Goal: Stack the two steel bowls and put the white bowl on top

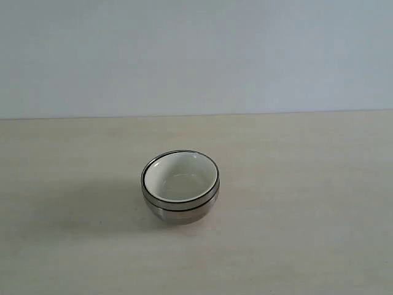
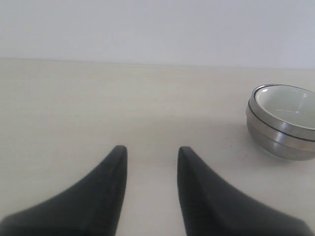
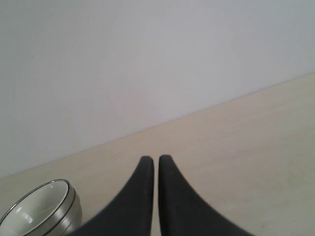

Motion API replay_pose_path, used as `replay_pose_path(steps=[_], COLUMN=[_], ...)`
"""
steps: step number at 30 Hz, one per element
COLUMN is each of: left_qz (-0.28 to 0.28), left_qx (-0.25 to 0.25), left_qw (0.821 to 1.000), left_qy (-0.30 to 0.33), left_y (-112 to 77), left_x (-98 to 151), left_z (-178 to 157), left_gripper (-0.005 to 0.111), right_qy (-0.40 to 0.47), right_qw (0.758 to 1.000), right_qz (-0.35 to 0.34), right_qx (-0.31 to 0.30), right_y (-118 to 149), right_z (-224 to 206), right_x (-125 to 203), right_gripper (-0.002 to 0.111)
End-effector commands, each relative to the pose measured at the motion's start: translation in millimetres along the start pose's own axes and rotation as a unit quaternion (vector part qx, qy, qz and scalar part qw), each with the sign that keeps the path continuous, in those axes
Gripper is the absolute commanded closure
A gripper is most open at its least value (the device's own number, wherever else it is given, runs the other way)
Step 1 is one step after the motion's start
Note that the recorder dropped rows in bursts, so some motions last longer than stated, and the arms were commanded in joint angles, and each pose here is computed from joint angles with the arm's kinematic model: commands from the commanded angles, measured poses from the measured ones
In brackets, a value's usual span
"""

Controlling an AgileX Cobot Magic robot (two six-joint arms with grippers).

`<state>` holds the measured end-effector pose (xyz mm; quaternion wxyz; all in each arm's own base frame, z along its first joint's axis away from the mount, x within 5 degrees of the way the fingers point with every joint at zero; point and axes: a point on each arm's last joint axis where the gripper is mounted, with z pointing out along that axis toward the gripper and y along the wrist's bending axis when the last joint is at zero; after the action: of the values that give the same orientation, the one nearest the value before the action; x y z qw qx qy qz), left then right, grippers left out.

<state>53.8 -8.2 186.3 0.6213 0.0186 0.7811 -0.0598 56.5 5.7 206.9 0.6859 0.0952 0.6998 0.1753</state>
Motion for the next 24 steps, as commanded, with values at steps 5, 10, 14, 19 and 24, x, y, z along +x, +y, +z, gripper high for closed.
replay_pose_path(steps=[5, 10, 14, 19, 24], left_qz=[0.001, 0.001, 0.001, 0.001, 0.001], left_qx=[-0.001, -0.001, -0.001, -0.001, -0.001], left_qw=[1.000, 1.000, 1.000, 1.000, 1.000], left_qy=[0.001, 0.001, 0.001, 0.001, 0.001], left_y=[0.2, 0.2, 0.2, 0.2, 0.2], left_x=[1.2, 1.2, 1.2, 1.2, 1.2], left_z=[0.1, 0.1, 0.1, 0.1, 0.1], left_gripper=[0.074, 0.074, 0.074, 0.074, 0.074], right_qy=[-0.006, -0.004, 0.002, 0.007, 0.007], right_qw=[1.000, 1.000, 0.998, 0.988, 0.988], right_qz=[-0.002, -0.002, 0.068, 0.153, 0.153], right_qx=[0.001, 0.002, -0.002, -0.007, -0.007], right_y=[-0.4, -0.7, 0.0, 1.2, 1.2], right_z=[-0.3, -0.3, -0.3, -0.3, -0.3], right_x=[0.4, 0.8, 1.7, 2.4, 2.4], right_gripper=[0.108, 0.108, 0.108, 0.108, 0.108])
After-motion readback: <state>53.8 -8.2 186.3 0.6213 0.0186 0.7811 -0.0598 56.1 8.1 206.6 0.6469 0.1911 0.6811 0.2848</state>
